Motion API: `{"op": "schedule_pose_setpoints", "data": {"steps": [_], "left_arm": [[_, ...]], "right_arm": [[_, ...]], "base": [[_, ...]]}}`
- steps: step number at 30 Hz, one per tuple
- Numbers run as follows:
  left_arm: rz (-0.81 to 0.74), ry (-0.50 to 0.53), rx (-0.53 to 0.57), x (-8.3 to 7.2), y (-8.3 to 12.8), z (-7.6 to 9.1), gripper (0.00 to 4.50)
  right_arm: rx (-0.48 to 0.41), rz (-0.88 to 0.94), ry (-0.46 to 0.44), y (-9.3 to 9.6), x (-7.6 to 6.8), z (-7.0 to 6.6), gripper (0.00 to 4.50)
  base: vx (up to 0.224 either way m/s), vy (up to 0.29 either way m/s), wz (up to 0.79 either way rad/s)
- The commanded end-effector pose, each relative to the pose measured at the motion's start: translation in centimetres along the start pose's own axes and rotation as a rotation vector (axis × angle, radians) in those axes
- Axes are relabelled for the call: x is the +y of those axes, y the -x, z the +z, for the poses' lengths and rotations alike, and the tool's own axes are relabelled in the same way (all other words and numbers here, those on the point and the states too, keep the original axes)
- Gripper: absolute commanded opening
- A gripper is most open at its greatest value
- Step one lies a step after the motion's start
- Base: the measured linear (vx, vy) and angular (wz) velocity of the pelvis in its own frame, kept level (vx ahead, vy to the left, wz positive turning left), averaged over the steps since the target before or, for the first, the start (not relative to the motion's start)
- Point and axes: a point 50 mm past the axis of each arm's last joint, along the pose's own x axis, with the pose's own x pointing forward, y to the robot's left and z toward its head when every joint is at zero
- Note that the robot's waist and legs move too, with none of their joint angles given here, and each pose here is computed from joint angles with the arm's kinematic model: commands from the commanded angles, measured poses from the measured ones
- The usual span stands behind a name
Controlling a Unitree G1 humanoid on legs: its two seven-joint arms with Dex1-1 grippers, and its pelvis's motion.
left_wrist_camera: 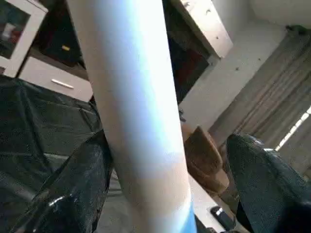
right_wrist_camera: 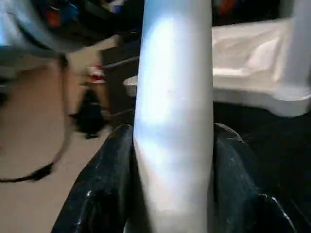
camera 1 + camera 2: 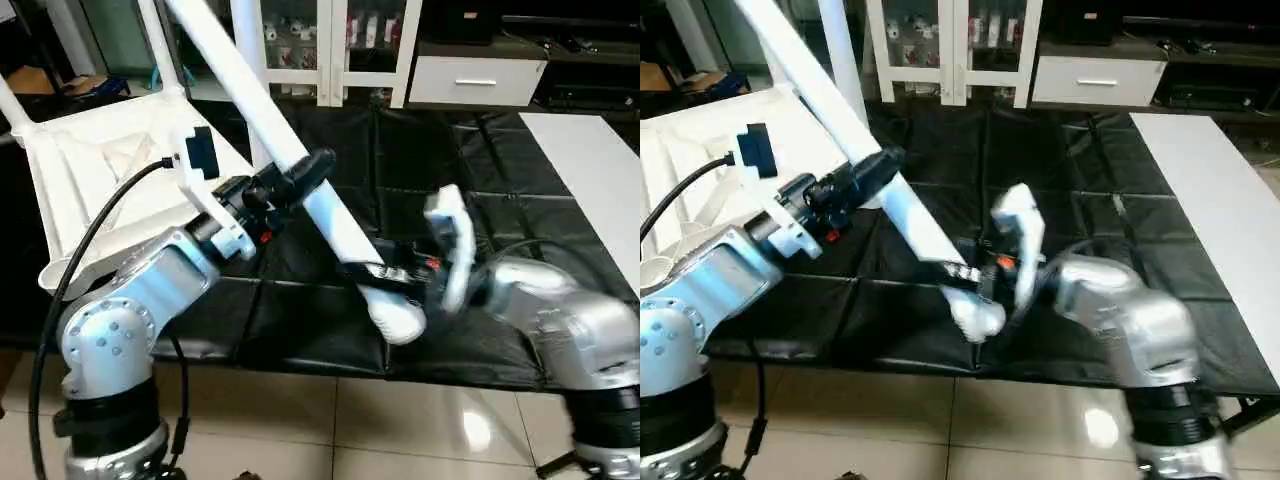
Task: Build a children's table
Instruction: Pick table leg
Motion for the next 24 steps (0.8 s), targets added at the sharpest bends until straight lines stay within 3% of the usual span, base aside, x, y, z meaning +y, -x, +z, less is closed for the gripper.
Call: {"op": "schedule_pose_setpoints", "data": {"steps": [1, 6, 7, 8, 10, 14, 18, 24], "left_arm": [[0.064, -0.014, -0.034, 0.6, -0.3, 0.7, 3.87], [0.089, 0.044, -0.099, 0.9, -0.7, 1.2, 3.87], [0.097, 0.057, -0.115, 0.9, -0.7, 1.4, 3.87], [0.129, 0.071, -0.146, 1.3, -0.8, 1.8, 3.87], [0.137, 0.075, -0.155, 1.4, -0.8, 1.9, 3.87], [0.108, 0.079, -0.197, 1.0, -1.1, 2.6, 3.87], [0.112, 0.087, -0.204, 1.0, -1.1, 2.7, 3.70], [0.185, 0.116, -0.242, 1.9, -1.0, 2.9, 3.17]], "right_arm": [[-0.042, -0.087, 0.111, -0.5, -0.4, 0.7, 1.85], [-0.078, -0.219, 0.359, -1.5, -0.6, 1.3, 1.85], [-0.081, -0.242, 0.427, -1.6, -0.5, 1.4, 1.85], [-0.072, -0.285, 0.553, -2.0, -0.4, 1.5, 1.85], [-0.067, -0.297, 0.589, -2.1, -0.4, 1.5, 1.85], [0.013, -0.328, 0.782, -2.7, -0.4, 0.8, 1.85], [0.018, -0.357, 0.878, -2.9, -0.8, 0.8, 1.85], [-0.006, -0.418, 0.924, -3.0, -1.3, 1.3, 1.85]], "base": [[0.000, 0.000, 0.00], [0.000, 0.000, 0.00], [0.000, 0.000, 0.00], [0.000, 0.000, 0.00], [0.000, 0.000, 0.00], [0.000, 0.000, 0.00], [0.000, 0.000, 0.00], [0.000, 0.000, 0.00]]}}
